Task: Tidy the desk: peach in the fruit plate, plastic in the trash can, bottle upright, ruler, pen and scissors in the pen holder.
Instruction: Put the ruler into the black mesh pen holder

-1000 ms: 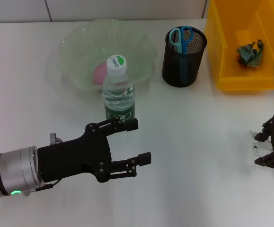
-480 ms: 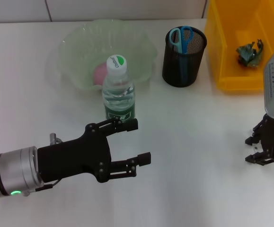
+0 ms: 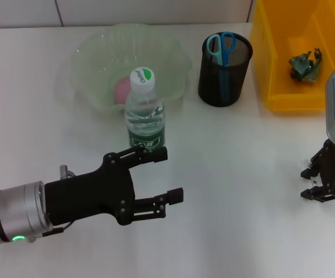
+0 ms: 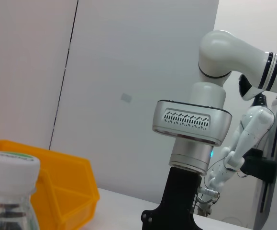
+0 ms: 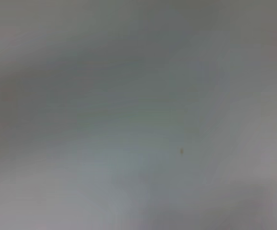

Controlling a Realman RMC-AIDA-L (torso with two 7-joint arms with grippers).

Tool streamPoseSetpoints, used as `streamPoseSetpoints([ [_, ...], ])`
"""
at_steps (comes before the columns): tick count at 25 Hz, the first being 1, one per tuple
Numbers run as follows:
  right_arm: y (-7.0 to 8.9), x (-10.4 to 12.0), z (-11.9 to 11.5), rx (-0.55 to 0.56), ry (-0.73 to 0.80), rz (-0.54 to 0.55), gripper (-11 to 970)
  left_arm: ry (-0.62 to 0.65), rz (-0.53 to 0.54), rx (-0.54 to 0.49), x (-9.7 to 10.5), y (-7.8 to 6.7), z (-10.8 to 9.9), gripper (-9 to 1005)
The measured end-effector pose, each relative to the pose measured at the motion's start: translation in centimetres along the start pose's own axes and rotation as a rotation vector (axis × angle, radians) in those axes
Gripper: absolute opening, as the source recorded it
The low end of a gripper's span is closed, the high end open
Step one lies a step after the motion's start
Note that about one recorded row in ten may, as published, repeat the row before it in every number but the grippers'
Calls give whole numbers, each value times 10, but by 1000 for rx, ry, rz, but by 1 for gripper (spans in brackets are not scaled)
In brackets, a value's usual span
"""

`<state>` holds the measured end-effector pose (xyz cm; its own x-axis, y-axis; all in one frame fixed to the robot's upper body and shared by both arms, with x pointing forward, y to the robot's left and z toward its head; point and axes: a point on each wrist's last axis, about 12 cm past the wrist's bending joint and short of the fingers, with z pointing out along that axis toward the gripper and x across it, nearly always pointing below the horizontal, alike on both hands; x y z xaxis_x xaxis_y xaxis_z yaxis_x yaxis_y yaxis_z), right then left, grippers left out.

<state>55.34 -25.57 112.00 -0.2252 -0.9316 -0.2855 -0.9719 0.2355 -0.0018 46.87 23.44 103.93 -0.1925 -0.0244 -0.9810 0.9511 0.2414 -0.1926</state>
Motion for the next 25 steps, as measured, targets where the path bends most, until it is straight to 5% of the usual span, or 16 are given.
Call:
streamPoseSetpoints([
  [10,-1,8,-28,47,-194,44,376,-2,-4,9,1,-3,0,827],
  [25,14,69,-95,273,-673,176,379,-6,4,20,0,-3,0,827],
])
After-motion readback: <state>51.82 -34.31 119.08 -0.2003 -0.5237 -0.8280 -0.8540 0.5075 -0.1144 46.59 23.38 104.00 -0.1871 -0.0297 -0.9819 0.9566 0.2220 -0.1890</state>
